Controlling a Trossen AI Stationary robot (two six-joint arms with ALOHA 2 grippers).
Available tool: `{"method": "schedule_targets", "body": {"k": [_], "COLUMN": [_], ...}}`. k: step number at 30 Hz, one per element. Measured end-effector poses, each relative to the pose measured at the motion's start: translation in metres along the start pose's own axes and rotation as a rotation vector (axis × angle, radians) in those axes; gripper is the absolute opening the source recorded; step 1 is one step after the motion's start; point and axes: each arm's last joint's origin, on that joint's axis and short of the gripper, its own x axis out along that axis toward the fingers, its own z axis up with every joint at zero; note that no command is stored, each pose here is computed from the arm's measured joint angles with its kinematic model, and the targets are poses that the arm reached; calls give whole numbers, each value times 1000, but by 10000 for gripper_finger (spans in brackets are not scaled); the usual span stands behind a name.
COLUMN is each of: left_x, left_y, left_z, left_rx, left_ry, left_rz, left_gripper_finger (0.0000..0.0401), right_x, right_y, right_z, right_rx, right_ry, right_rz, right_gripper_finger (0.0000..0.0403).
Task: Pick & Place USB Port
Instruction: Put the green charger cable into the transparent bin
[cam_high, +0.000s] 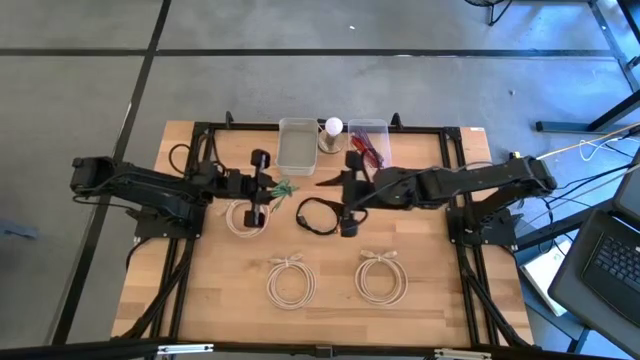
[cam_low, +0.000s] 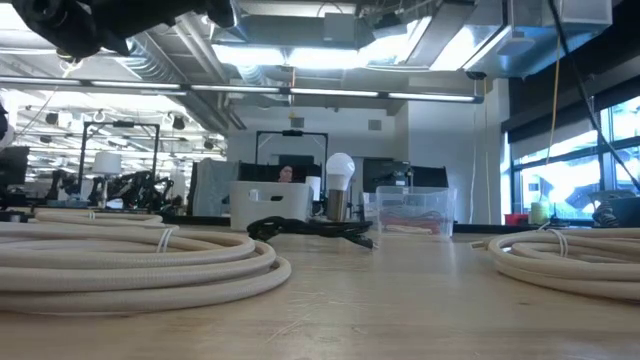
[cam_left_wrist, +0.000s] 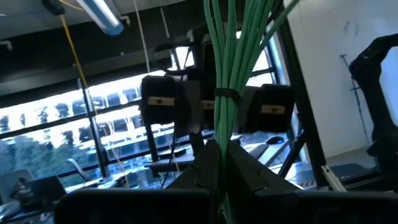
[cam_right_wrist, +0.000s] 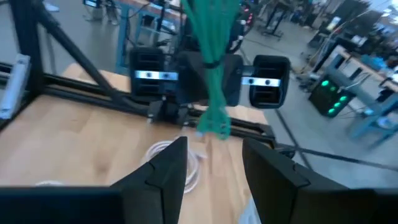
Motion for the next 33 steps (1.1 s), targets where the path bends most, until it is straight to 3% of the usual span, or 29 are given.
{"method": "schedule_targets", "body": {"k": [14,33], "left_x": [0,0], "left_y": [-1,0], "left_z": [-2,-2], "left_rx": [-8,-8], "left_ry": [15,14], "left_rz": [-12,-10], "left_gripper_finger": [3,3], "right_x": [16,49], "right_y": [-11,-2], "right_z": [7,0], "right_rx": [40,23], "right_ry": [-174,-276], "right_rz": [86,74], "right_gripper_finger": [157,157]}}
